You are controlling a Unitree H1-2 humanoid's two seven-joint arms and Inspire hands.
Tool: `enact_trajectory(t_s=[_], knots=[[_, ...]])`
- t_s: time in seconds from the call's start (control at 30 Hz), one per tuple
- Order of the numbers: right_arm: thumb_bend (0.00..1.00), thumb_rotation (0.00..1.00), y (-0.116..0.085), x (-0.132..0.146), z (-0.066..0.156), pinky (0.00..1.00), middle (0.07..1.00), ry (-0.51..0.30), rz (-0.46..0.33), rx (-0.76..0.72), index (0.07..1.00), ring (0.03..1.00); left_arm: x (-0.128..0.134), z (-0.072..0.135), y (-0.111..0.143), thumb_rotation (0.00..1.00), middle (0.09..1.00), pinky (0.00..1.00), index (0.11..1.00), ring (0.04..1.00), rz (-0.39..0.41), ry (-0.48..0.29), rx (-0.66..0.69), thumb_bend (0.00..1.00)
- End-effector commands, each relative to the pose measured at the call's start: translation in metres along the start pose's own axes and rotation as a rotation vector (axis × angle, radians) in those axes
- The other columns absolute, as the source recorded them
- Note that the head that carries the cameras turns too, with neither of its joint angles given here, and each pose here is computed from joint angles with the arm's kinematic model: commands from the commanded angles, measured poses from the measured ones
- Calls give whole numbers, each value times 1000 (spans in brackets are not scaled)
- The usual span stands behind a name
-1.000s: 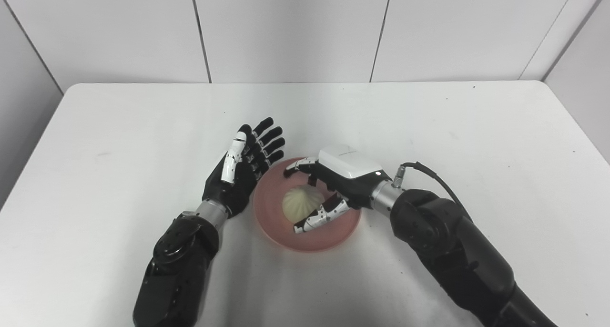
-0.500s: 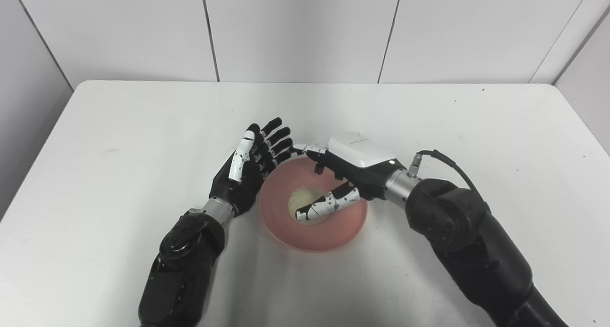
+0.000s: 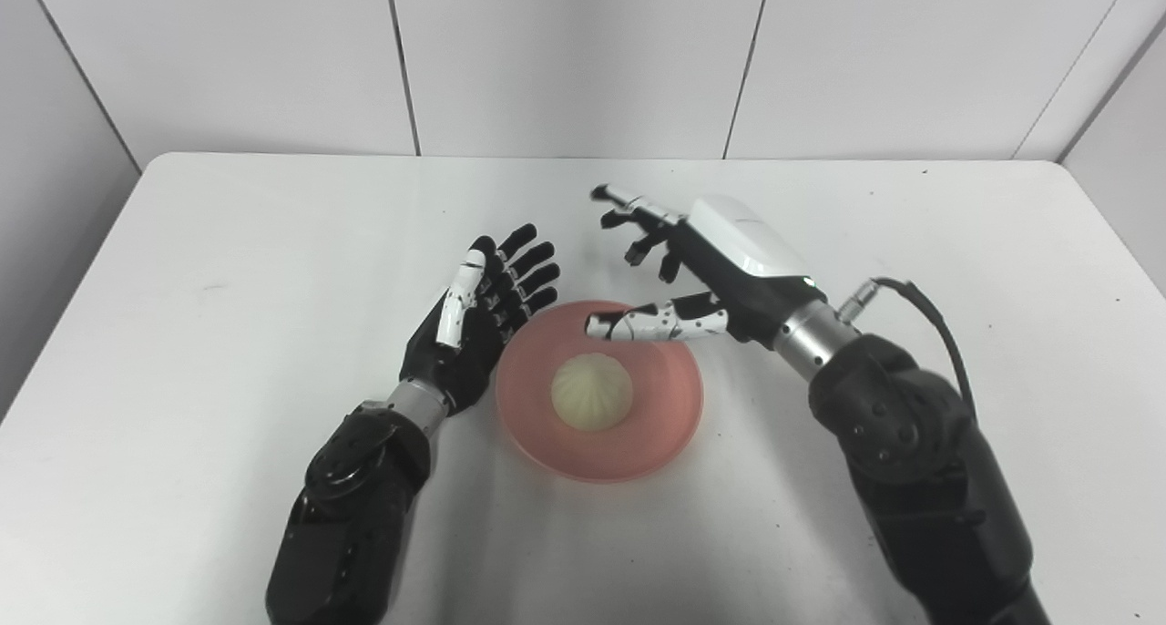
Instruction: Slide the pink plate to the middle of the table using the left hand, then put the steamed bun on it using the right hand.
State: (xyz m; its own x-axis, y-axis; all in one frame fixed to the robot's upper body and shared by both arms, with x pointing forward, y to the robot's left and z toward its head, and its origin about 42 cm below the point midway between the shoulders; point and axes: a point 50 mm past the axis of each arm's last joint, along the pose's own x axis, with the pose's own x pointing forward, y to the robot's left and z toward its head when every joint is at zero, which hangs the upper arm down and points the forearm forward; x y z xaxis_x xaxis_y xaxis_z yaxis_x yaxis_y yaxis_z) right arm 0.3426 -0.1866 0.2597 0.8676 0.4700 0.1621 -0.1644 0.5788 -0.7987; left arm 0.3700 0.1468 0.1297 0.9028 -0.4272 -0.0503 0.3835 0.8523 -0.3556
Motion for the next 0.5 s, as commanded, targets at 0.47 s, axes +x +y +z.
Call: enact_trajectory(t_s=[0.47], knots=[[762, 1000, 84, -23, -67, 996, 1000, -10, -364, 361, 1000, 1000, -57, -38, 22, 1000, 963, 970, 961, 952, 224, -44, 163, 423]])
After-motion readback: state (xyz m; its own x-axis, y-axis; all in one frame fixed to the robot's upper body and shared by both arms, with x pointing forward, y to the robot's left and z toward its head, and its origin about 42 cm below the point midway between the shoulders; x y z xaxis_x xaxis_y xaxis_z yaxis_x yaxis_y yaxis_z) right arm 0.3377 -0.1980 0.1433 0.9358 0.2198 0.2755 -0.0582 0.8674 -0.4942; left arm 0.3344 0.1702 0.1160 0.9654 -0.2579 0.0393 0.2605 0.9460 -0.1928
